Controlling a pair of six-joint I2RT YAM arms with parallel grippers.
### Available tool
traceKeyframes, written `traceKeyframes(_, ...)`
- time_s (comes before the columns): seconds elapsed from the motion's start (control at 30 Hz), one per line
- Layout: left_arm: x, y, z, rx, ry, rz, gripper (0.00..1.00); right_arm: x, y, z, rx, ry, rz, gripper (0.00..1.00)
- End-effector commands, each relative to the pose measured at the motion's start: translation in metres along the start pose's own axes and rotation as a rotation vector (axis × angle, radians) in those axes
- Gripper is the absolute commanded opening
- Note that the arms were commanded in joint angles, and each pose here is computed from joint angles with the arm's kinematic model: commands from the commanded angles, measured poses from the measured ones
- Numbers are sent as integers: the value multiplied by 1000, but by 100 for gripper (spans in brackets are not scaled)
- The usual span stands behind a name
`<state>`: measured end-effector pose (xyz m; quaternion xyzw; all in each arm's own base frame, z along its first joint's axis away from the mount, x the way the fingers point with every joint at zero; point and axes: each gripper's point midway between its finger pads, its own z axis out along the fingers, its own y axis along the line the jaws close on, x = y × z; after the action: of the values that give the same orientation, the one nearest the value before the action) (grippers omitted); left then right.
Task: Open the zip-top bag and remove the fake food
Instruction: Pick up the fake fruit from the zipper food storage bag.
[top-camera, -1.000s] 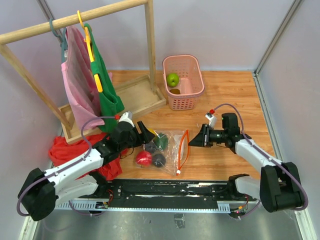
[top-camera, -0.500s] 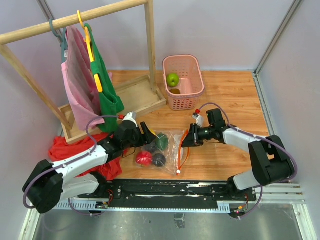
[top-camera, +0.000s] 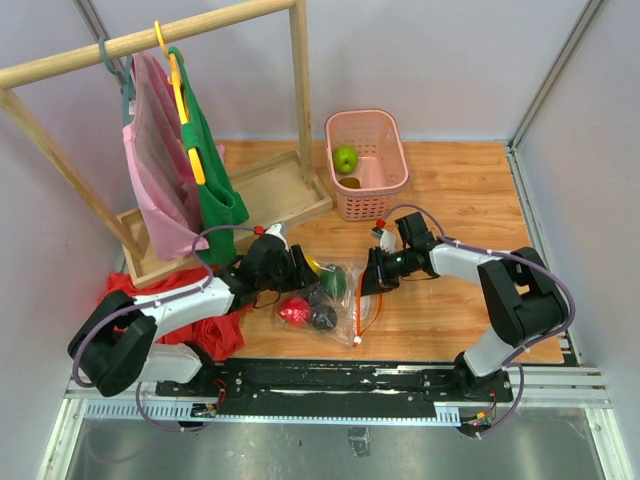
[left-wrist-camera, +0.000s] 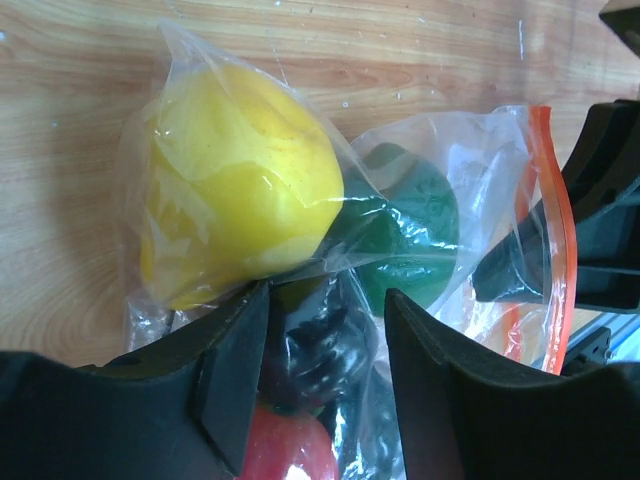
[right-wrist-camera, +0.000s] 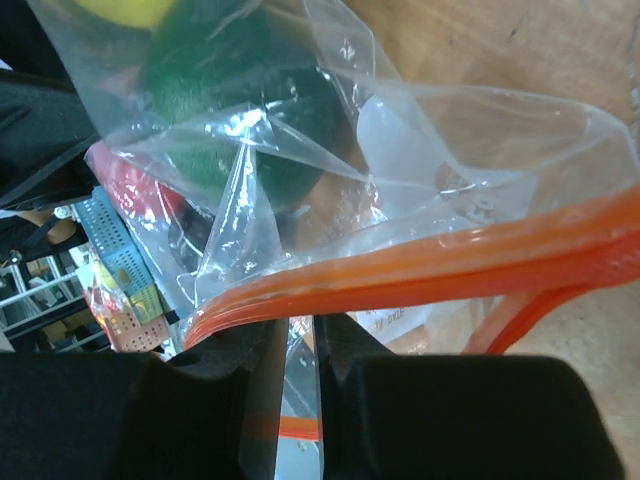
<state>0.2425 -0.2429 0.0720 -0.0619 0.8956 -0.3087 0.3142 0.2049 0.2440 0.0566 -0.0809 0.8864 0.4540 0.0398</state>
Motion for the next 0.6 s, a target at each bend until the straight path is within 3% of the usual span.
traceKeyframes(0.0,1,-8,10,22,47,32,53,-8,-5,6,56,8,-42,17)
traceKeyframes(0.13,5,-8,21,0,102,57,45,-18,-6,9,78,1,-60,17)
traceKeyframes(0.57,18,-17,29,38,198,71,36,-45,-3,-6,66,-135,-63,24)
